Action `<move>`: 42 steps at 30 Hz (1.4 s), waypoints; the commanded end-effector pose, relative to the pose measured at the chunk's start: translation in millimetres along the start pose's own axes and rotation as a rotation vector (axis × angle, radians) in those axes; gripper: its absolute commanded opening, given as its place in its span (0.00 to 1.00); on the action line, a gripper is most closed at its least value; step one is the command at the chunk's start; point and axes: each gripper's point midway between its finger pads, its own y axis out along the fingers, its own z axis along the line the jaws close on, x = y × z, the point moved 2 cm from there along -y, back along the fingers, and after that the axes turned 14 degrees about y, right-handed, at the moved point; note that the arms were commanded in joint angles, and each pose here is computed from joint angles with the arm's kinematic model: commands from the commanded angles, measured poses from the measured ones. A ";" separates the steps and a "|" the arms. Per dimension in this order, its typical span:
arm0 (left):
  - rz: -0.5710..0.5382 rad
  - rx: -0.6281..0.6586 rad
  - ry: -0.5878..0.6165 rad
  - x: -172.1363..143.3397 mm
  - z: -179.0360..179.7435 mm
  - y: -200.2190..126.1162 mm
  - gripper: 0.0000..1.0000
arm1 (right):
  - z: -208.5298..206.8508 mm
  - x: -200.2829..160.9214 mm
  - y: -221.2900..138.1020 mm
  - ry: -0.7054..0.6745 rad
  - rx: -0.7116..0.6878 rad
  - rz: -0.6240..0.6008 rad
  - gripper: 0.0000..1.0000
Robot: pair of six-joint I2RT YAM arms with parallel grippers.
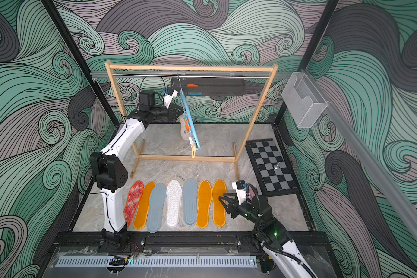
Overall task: Take the shoe insoles off the hanger
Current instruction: Remove the insole from the hanger.
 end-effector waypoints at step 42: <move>0.115 0.140 -0.107 -20.7 -86.4 -98.7 0.62 | 1.5 1.5 0.2 0.018 0.004 -0.011 0.41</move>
